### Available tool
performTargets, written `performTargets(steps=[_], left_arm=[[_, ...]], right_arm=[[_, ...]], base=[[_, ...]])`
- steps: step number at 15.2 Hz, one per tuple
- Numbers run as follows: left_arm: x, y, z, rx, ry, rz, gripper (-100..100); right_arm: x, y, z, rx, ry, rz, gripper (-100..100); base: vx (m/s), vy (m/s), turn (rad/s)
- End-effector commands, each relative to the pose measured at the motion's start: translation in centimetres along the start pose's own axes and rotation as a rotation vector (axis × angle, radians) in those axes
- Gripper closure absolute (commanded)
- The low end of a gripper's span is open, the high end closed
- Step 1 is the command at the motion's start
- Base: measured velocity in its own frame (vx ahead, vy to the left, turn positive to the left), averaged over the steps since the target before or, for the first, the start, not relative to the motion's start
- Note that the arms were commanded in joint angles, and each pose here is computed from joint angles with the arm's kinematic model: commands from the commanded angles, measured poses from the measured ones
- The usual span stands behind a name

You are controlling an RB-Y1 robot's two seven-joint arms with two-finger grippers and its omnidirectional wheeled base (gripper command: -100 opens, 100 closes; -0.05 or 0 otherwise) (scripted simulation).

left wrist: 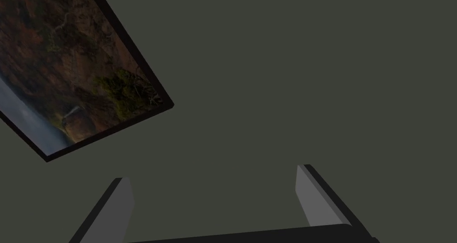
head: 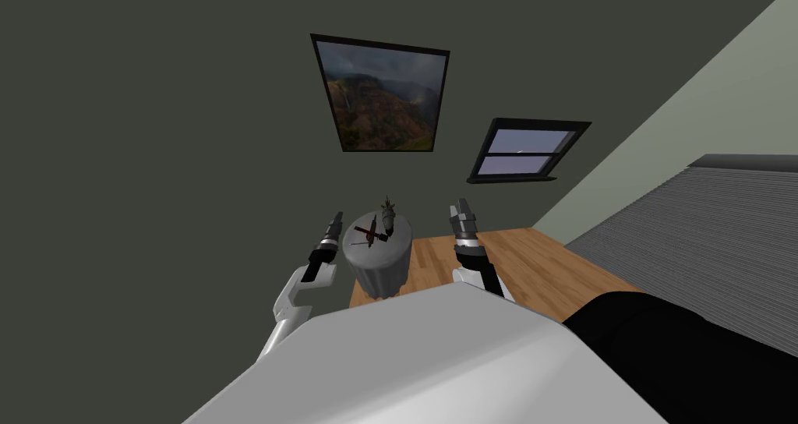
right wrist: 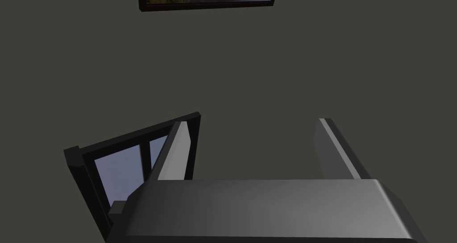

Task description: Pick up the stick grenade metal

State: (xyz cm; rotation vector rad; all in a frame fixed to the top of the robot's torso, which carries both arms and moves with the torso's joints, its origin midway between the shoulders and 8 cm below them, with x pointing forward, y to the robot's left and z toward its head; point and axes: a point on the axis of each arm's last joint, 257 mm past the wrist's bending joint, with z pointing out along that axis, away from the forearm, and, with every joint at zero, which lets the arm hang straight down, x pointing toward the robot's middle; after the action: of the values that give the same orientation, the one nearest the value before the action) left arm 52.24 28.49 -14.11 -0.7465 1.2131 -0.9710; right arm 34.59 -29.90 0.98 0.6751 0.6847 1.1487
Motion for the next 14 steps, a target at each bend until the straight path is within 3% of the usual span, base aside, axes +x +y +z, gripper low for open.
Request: performTargets(steps=[1,3,4,6,7,9,10,12,13,14], left_arm=[[0.5,1.4,1.3,-0.047,0.014,-0.004,-100],[0.8,2.7,1.2,-0.074,0.019,-0.004,-100],[1.1,3.1,2.2,-0.097,0.027,-0.006,-100],[1.5,4.7,2.1,-0.130,0.034,-0.007,-100],[1.8,4.9,3.2,-0.151,0.041,-0.009,-100],[2.2,6.6,2.9,-0.186,0.049,-0.009,-100],[2.7,6.9,4.0,-0.211,0.057,-0.012,-100],[3.0,8.5,3.6,-0.244,0.064,-0.012,-100],[3.4,8.6,4.7,-0.267,0.071,-0.015,-100],[3.5,9.1,4.7,-0.276,0.073,-0.015,-100]], right_arm=[[0.0,0.0,0.0,0.000,0.000,0.000,0],[0.0,0.0,0.0,0.000,0.000,0.000,0],[0.0,0.0,0.0,0.000,0.000,0.000,0],[0.0,0.0,0.0,0.000,0.000,0.000,0],[0.0,0.0,0.0,0.000,0.000,0.000,0],[0.0,0.0,0.0,0.000,0.000,0.000,0],[0.0,0.0,0.0,0.000,0.000,0.000,0],[0.0,0.0,0.0,0.000,0.000,0.000,0],[0.0,0.0,0.0,0.000,0.000,0.000,0],[0.0,0.0,0.0,0.000,0.000,0.000,0]], base=[[0.003,-0.012,0.010],[0.003,-0.011,0.004],[0.004,-0.012,0.008],[0.003,-0.013,0.001],[0.003,-0.012,0.010],[0.003,-0.012,0.003],[0.002,-0.014,0.006],[0.005,-0.013,0.002],[0.003,-0.013,0.010],[0.003,-0.014,0.006]])
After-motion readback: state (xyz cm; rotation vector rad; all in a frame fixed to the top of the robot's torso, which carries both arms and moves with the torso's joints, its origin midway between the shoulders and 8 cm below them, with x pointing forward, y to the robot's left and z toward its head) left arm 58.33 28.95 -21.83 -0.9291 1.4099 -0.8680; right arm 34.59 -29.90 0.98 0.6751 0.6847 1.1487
